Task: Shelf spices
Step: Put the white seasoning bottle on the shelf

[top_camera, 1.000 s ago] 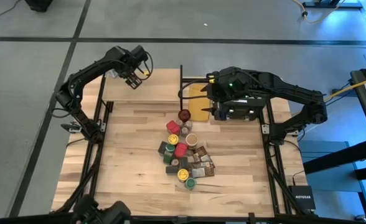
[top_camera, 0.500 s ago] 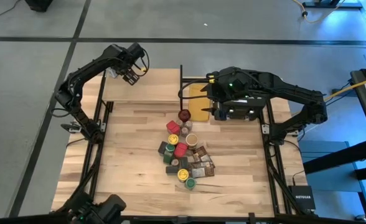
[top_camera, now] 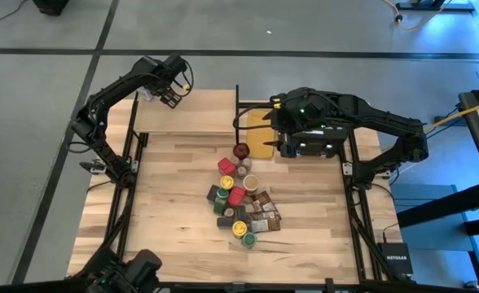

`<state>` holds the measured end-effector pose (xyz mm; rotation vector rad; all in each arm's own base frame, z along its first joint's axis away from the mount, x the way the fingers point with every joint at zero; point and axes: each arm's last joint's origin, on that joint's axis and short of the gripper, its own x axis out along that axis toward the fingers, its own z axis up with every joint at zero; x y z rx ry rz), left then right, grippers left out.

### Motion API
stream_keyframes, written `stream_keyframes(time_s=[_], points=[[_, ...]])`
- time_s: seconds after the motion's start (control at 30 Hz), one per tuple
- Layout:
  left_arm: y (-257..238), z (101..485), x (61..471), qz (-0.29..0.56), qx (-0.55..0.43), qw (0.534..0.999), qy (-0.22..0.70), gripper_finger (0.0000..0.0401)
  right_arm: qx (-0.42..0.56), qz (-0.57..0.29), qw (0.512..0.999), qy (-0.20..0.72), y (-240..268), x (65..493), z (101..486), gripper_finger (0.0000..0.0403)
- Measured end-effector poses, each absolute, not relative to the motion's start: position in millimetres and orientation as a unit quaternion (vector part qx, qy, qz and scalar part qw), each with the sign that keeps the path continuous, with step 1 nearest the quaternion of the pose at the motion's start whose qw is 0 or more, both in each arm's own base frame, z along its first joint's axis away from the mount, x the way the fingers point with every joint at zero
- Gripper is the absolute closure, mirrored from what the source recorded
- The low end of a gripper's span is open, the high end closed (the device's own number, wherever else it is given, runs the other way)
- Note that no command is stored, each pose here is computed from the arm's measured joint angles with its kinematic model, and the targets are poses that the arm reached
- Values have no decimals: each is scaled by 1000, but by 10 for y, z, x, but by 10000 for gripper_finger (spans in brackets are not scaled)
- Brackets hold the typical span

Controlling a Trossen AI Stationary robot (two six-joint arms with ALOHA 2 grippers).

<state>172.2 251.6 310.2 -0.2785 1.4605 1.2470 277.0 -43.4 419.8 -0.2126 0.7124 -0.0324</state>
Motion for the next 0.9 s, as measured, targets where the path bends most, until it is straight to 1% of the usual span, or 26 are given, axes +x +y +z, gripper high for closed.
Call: stream_keyframes(time_s=[0.53, 0.73, 0.9], points=[[2593, 3100, 1634, 551, -134, 558, 606, 168, -104, -16, 931, 348, -434, 2769, 4198, 27], [2636, 3109, 1642, 561, -132, 566, 589, 168, -107, -15, 931, 348, -434, 2770, 4198, 27], [2628, 3108, 1645, 553, -126, 567, 597, 168, -107, -15, 931, 348, -434, 2769, 4198, 27]])
